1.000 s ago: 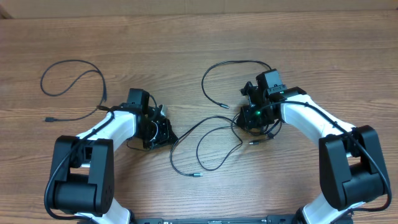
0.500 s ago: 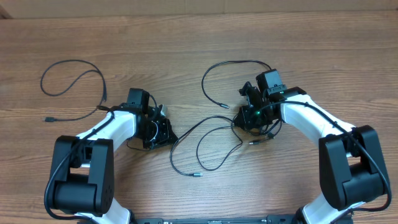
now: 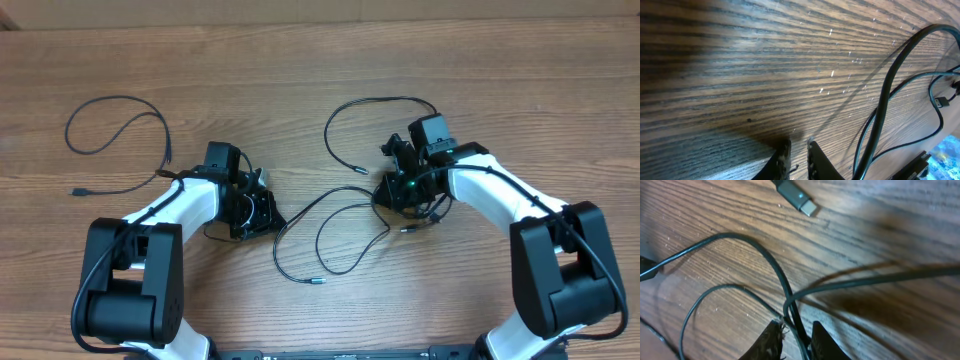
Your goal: Untangle cables
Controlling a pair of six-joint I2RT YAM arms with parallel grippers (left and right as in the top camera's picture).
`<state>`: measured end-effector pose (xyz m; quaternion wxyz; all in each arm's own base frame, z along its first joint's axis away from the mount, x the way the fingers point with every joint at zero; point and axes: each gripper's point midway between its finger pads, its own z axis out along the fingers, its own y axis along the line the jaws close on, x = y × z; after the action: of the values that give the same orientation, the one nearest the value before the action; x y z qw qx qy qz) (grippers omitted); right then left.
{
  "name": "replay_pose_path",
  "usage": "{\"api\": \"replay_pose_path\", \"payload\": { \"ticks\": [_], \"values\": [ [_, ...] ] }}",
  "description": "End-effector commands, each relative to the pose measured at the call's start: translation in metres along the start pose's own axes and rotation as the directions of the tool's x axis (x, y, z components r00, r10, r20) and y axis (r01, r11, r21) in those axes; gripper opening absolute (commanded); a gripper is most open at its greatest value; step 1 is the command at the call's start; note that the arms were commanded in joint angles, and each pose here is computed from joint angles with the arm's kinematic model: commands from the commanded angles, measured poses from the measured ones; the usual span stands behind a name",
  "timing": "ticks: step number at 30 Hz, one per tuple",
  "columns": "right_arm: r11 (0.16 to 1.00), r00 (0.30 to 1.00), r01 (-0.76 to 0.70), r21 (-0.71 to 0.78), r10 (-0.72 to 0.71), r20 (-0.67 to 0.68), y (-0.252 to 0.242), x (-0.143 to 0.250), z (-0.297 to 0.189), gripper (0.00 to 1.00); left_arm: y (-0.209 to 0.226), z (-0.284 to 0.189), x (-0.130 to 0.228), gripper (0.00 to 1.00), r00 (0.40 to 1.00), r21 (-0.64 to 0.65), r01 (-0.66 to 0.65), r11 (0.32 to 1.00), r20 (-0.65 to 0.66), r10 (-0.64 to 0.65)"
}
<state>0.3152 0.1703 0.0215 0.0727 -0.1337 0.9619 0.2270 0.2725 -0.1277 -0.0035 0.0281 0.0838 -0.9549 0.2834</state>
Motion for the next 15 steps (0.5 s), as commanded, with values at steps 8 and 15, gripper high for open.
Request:
{"api": "replay_pose_path", "payload": {
  "ticks": [8,15],
  "values": [
    [0.991,0.997,0.063,0.116,-0.067,0.029,-0.0063,-0.0026,0.0033,0.09,0.0282,0.0081,0.0083,0.15,0.999,-0.121,0.029,0.992,-0.013,-0.031],
    [0.992,0.996,0.065,0.108,-0.071,0.05,-0.0044,-0.0079,0.0032,0.04,0.0282,0.0082,0.0083,0.15,0.999,-0.121,0.029,0.992,-0.013,-0.031]
  ]
}}
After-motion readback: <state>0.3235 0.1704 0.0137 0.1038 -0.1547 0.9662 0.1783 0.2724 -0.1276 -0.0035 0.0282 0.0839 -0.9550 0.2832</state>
